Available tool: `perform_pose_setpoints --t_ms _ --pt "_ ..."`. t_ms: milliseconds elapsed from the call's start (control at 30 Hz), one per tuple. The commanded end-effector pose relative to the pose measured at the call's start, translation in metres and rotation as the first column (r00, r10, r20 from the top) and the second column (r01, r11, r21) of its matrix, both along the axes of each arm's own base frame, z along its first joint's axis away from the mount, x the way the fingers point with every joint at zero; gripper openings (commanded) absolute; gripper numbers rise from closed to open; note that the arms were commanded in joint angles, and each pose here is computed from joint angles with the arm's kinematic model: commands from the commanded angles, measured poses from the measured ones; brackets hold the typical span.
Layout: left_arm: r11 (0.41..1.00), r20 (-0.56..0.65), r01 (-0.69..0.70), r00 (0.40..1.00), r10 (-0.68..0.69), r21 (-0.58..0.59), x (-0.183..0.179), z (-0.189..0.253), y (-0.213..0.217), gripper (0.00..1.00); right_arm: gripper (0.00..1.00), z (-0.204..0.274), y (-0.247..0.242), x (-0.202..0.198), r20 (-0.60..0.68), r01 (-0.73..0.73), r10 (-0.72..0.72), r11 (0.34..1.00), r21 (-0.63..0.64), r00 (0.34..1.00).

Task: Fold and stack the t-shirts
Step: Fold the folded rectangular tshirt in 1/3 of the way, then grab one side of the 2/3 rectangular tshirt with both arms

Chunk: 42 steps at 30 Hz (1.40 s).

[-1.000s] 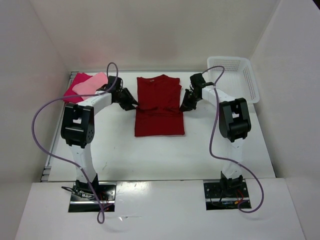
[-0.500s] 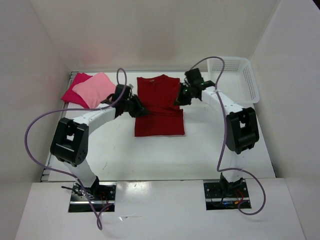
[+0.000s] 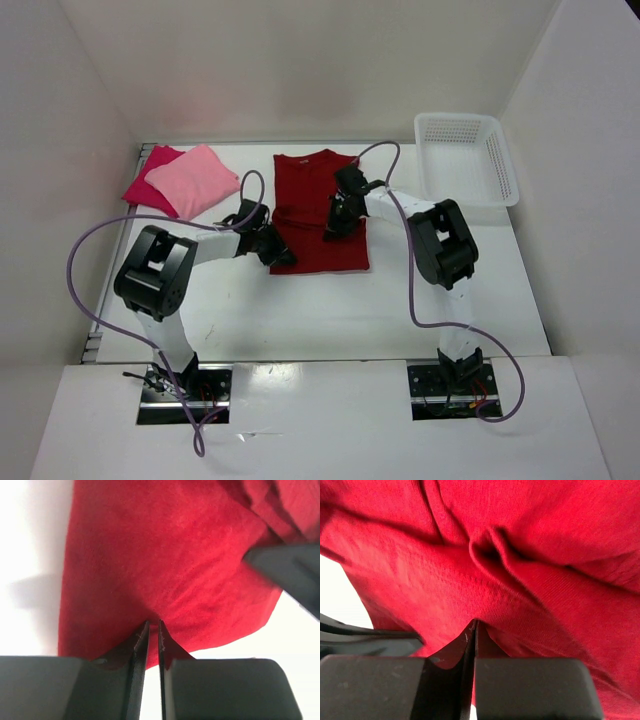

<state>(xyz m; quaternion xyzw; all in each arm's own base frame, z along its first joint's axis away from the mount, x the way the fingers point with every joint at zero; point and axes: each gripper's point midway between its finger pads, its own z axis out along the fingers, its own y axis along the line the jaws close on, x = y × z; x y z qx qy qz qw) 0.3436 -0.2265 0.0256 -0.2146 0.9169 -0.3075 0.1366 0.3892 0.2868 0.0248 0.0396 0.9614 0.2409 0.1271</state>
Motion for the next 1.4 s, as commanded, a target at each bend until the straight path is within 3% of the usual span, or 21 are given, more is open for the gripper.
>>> perform_pose_setpoints --t_ms 0,167,333,400,533,667,800,933,1067,1200,1367 --pt "0.999 -0.023 0.005 1.0 -0.004 0.038 -0.014 -0.019 0.007 0.2 0.0 0.02 0.009 0.039 0.15 0.06 -0.061 0.998 0.011 0.987" --pt "0.997 -0.067 0.021 0.998 -0.015 0.076 -0.033 -0.033 0.016 0.2 0.0 0.016 -0.003 0.075 0.279 0.162 -0.141 0.985 -0.053 0.95" --pt "0.99 -0.052 0.025 0.999 -0.018 0.141 -0.043 -0.029 0.031 0.2 0.0 0.053 0.004 0.131 0.442 0.233 -0.197 0.972 -0.03 0.875" --pt "0.991 -0.03 0.022 0.999 -0.018 0.133 -0.042 -0.019 0.03 0.2 0.0 0.048 -0.001 0.145 0.445 0.263 -0.213 0.963 -0.053 0.87" --pt "0.994 0.01 0.037 0.999 -0.039 0.101 -0.034 0.006 0.023 0.23 0.0 0.094 0.01 0.166 0.482 0.251 -0.234 0.968 0.03 0.844" --pt "0.995 0.053 0.047 0.997 -0.052 0.085 -0.027 0.032 0.019 0.3 0.0 0.118 0.007 0.139 0.455 0.192 -0.184 0.981 0.029 0.871" --pt "0.998 0.124 0.018 0.992 -0.025 0.061 -0.026 0.06 0.028 0.5 0.0 0.125 -0.013 0.073 0.405 0.126 -0.128 0.992 0.031 0.906" --pt "0.998 0.114 -0.024 0.993 0.017 0.059 -0.036 0.052 0.045 0.5 0.0 0.107 -0.03 0.014 0.301 0.106 -0.128 0.99 0.091 0.945" --pt "0.998 0.058 -0.023 0.998 0.02 0.064 -0.048 0.031 0.047 0.5 0.02 0.055 -0.048 -0.029 0.164 0.131 -0.141 0.989 0.068 0.976" --pt "0.995 0.046 -0.037 0.998 0.033 0.09 -0.05 0.023 0.052 0.56 0.0 0.034 -0.073 -0.039 0.108 0.187 -0.192 0.981 0.057 0.975" --pt "0.994 0.03 -0.053 0.998 0.051 0.09 -0.05 0.012 0.055 0.56 0.0 0.005 -0.088 -0.058 0.039 0.226 -0.226 0.974 0.001 0.973"
